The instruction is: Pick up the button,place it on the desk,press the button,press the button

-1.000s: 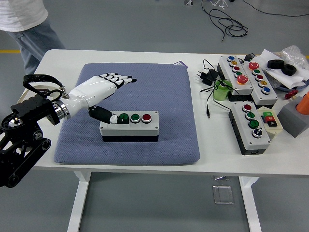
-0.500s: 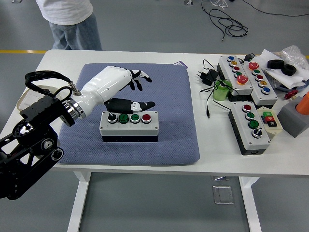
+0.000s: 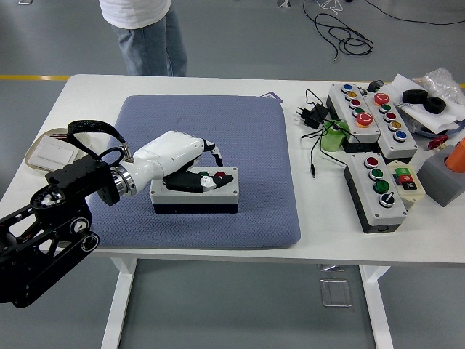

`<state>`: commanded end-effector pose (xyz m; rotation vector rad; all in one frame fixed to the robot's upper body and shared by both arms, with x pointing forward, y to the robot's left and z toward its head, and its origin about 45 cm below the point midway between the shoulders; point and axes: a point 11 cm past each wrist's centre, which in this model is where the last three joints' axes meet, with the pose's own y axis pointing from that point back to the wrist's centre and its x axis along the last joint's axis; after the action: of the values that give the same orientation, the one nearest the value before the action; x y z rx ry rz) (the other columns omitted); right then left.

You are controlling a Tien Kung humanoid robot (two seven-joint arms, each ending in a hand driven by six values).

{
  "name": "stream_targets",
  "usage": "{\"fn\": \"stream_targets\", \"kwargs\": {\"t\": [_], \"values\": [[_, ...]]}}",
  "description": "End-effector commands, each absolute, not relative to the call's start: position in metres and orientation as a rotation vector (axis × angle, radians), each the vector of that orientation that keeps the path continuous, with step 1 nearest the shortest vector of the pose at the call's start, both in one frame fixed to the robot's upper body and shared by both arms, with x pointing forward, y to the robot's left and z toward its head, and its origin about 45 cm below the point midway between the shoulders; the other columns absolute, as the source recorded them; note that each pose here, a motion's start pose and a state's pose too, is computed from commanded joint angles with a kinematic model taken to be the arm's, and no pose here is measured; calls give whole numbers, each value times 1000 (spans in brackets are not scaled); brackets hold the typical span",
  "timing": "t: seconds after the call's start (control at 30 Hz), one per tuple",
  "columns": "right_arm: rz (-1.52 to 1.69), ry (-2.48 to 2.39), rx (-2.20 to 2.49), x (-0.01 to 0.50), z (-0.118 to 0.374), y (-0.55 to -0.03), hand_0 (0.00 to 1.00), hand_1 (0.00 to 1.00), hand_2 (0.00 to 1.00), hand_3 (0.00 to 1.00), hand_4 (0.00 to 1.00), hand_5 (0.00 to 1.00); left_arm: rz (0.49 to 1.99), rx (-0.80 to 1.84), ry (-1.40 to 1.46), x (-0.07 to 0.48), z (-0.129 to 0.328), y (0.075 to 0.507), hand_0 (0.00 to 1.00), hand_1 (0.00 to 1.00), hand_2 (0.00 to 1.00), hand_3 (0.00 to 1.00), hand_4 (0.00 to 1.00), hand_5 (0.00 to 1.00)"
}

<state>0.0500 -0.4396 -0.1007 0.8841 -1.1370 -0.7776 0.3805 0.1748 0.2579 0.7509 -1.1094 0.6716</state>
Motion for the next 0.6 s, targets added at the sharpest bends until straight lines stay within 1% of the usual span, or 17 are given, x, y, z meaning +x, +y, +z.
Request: {"fn": "stream_targets", "kwargs": {"t": [0.23,0.6], "values": [[-777,-1136,886,51,-101,-439,631,549,623,568,310,245,655,788,-1094,382,248,179,32,2,26,634,780,998],[-772,-1134,889,53,-100,-439,631,549,622,569,308,244,670,823,-1084,387,244,189,32,2,27,637,773,998]]}}
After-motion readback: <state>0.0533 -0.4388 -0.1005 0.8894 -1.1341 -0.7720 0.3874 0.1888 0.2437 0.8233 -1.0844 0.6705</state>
